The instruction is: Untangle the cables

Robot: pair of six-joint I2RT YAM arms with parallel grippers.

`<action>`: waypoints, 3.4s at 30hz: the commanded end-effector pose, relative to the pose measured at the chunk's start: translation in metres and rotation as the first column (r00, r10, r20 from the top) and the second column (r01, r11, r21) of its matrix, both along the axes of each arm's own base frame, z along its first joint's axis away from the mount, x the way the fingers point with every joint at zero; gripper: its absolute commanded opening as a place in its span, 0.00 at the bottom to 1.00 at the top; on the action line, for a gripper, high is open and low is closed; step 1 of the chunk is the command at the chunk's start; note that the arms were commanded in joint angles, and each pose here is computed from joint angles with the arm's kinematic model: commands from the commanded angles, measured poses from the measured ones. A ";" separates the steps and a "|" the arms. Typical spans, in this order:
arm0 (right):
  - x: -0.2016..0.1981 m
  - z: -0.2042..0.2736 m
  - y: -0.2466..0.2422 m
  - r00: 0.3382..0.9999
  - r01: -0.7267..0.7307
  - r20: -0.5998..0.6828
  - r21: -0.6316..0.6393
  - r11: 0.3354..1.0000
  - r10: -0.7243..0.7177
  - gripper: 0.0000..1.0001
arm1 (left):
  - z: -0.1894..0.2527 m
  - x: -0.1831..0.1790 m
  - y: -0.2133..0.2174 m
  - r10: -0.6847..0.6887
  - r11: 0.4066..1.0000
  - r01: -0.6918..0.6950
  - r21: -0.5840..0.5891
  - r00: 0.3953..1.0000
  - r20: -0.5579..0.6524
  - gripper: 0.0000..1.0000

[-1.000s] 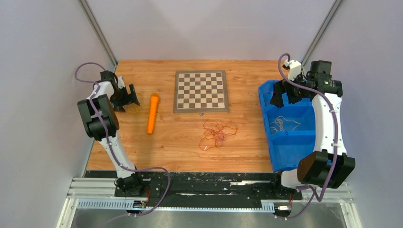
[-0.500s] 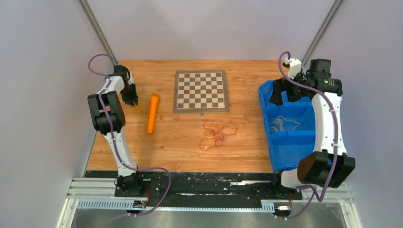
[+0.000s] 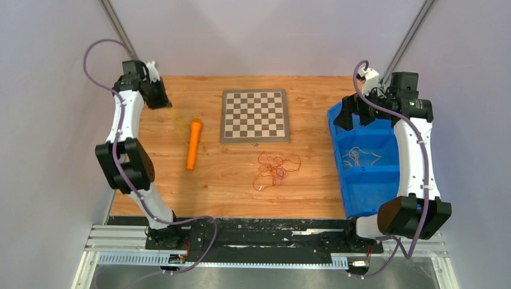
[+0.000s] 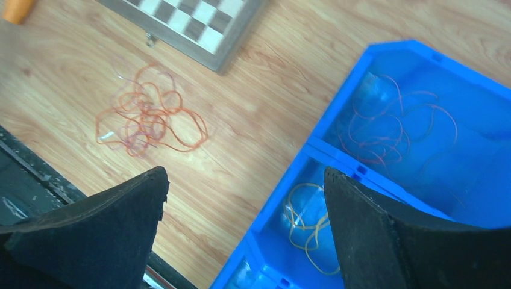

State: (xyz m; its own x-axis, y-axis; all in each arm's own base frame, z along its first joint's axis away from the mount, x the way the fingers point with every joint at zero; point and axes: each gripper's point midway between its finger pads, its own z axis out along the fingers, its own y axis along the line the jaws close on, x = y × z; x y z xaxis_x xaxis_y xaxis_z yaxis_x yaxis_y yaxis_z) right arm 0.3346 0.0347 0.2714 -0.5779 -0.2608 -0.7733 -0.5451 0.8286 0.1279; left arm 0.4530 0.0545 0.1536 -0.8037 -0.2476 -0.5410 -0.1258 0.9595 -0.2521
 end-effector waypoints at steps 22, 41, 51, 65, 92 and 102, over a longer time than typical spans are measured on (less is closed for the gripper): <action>-0.062 0.175 0.297 0.621 -0.683 0.661 0.195 0.704 0.421 1.00 | 0.330 -0.160 -0.322 -0.488 0.383 0.859 -0.339 0.500 0.716 0.00; -0.077 0.128 0.228 0.670 -0.598 0.578 0.047 0.800 0.467 0.00 | 0.305 -0.141 -0.304 -0.491 0.450 0.853 -0.264 0.483 0.725 0.97; -0.076 0.038 0.109 0.790 -0.486 0.357 -0.133 0.864 0.499 0.00 | 0.242 -0.133 -0.304 -0.564 0.448 0.866 -0.223 0.467 0.680 1.00; -0.022 -0.053 -0.042 0.845 -0.380 0.190 -0.442 0.812 0.499 0.00 | 0.210 -0.139 -0.297 -0.592 0.481 0.854 -0.198 0.484 0.644 1.00; -0.023 -0.120 -0.141 0.779 -0.505 -0.131 -0.711 0.489 0.614 0.74 | 0.130 -0.140 -0.264 -0.739 0.542 0.837 -0.075 0.516 0.434 1.00; -0.019 -0.036 0.003 0.893 -0.409 0.091 -0.249 0.878 0.442 1.00 | 0.058 -0.143 -0.258 -0.784 0.531 0.835 -0.143 0.548 0.292 1.00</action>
State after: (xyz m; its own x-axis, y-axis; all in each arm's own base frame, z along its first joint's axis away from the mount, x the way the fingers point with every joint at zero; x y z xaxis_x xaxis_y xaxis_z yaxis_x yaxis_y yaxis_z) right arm 0.3332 -0.0617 0.2030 -0.1502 -0.8571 -0.4928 -0.8456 0.3696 -0.3851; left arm 0.3116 -0.2062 0.2402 -0.5910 0.2946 -0.7509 0.7558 0.5275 -0.3879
